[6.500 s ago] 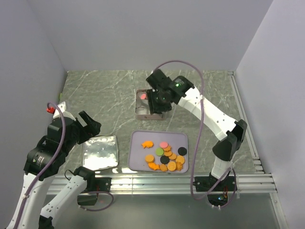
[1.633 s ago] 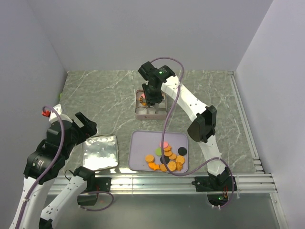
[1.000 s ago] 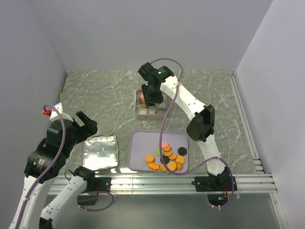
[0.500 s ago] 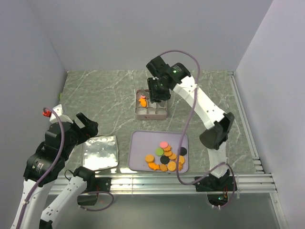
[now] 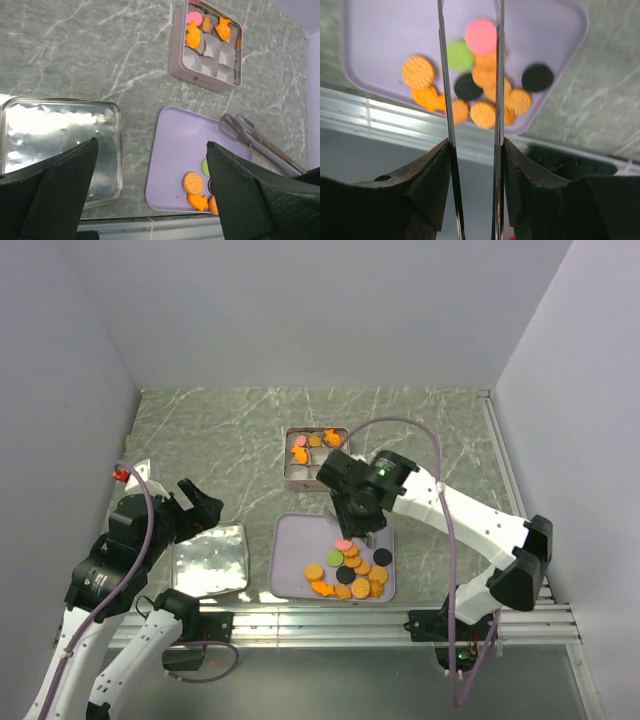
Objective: Pack the cookies
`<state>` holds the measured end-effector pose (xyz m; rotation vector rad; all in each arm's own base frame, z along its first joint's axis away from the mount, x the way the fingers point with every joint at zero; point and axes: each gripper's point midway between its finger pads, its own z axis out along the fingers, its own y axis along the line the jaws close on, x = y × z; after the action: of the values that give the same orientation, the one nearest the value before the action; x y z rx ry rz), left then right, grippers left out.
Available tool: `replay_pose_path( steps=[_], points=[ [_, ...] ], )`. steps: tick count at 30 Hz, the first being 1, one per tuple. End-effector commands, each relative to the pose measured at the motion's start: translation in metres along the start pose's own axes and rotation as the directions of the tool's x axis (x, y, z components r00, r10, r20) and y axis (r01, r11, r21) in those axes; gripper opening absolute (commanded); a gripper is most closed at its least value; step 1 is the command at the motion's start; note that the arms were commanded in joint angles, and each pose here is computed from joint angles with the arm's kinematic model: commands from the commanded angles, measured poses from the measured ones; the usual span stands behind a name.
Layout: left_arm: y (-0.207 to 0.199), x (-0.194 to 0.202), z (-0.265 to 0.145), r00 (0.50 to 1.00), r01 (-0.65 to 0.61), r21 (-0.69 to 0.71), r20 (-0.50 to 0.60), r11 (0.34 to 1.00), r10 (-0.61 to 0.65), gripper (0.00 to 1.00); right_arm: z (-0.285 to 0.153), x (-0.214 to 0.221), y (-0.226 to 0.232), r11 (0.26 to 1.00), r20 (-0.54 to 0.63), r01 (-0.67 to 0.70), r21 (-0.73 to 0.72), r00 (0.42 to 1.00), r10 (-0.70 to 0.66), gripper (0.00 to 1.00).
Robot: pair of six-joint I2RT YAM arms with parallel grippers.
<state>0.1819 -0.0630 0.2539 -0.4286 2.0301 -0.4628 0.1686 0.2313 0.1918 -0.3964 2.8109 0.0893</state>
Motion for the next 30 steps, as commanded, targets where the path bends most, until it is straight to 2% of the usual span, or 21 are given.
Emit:
replay_pose_path(
  steps=[1, 10, 30],
  points=[
    [-0.018, -0.001, 0.007, 1.000, 0.002, 0.082, -0.004, 0.997, -0.002, 0.95, -0.004, 0.013, -0.001, 0.994, 0.043, -0.104, -0.030, 0.994, 0.105, 0.50],
    [-0.027, 0.011, 0.014, 0.998, 0.009, 0.127, -0.063, 0.992, -0.001, 0.94, 0.000, 0.035, 0.001, 0.996, 0.009, -0.086, 0.011, 0.996, 0.086, 0.52],
    [-0.018, 0.015, 0.001, 0.998, 0.006, 0.114, -0.060, 0.993, 0.001, 0.94, 0.019, 0.063, 0.008, 0.997, -0.076, 0.011, 0.082, 0.997, -0.005, 0.54]
  ],
)
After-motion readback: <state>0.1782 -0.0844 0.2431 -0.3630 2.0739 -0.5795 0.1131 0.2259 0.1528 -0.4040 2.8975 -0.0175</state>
